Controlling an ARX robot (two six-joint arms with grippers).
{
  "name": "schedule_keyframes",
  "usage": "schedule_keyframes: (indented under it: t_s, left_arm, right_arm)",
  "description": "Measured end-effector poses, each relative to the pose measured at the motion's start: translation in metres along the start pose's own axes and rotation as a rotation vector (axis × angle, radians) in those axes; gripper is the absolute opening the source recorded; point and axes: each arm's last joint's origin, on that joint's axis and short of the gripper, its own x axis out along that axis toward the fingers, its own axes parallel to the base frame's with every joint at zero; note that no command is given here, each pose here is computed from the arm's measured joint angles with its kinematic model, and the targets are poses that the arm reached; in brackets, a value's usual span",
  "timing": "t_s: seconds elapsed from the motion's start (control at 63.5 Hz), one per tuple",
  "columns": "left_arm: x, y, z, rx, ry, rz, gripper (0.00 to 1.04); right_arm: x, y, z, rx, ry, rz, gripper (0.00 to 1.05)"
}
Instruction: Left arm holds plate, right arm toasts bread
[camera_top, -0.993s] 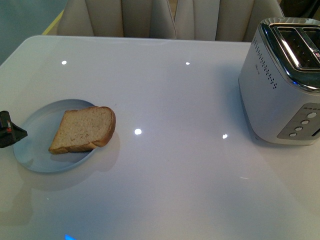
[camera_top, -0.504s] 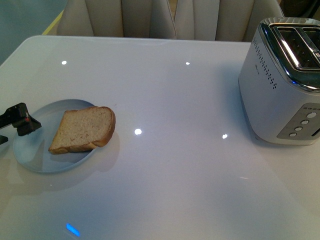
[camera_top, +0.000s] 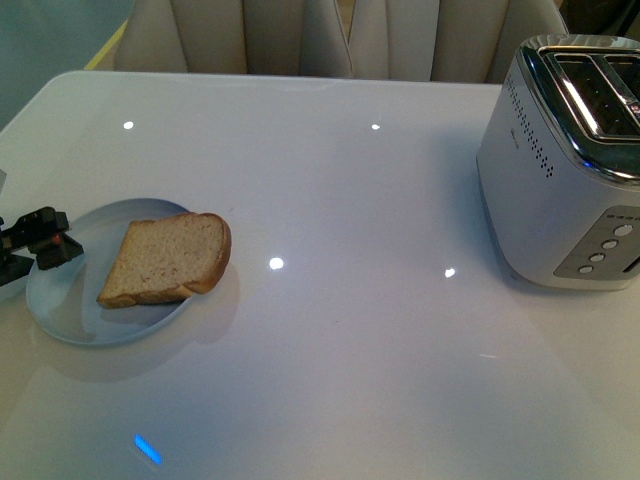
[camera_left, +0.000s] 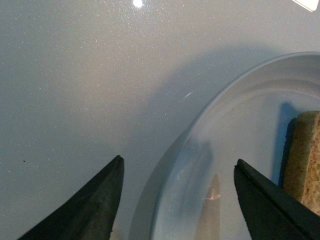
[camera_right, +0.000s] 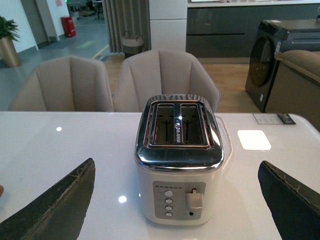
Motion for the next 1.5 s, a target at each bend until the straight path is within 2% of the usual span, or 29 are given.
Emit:
schedule_keyframes:
  t_s: [0.189, 0.268, 0.331, 0.741, 0.977, 1.213, 1.497]
  left_arm:
    - [-0.001, 0.000, -0.007, 0.005, 0.034, -0.015, 0.29]
    - [-0.002, 0.000, -0.010, -0.018, 0.062, -0.047, 0.10]
    - [-0.003, 0.000, -0.010, -0.053, 0.068, -0.075, 0.03]
    - [-0.032, -0.002, -0.005, -0.213, 0.042, -0.126, 0.03]
    - [-0.081, -0.020, 0.012, -0.230, -0.028, -0.189, 0.03]
    - [-0.118, -0.060, 0.038, -0.202, -0.080, -0.227, 0.03]
    - [-0.140, -0.139, 0.058, -0.112, -0.056, -0.304, 0.03]
  right_arm:
    - [0.000, 0.000, 0.000, 0.000, 0.000, 0.000, 0.96]
    - [0.000, 0.000, 0.000, 0.000, 0.000, 0.000, 0.96]
    - [0.000, 0.000, 0.000, 0.000, 0.000, 0.000, 0.96]
    - [0.000, 0.000, 0.000, 0.000, 0.000, 0.000, 0.96]
    - [0.000, 0.000, 0.000, 0.000, 0.000, 0.000, 0.96]
    - [0.000, 0.000, 0.000, 0.000, 0.000, 0.000, 0.96]
    - [0.000, 0.000, 0.000, 0.000, 0.000, 0.000, 0.96]
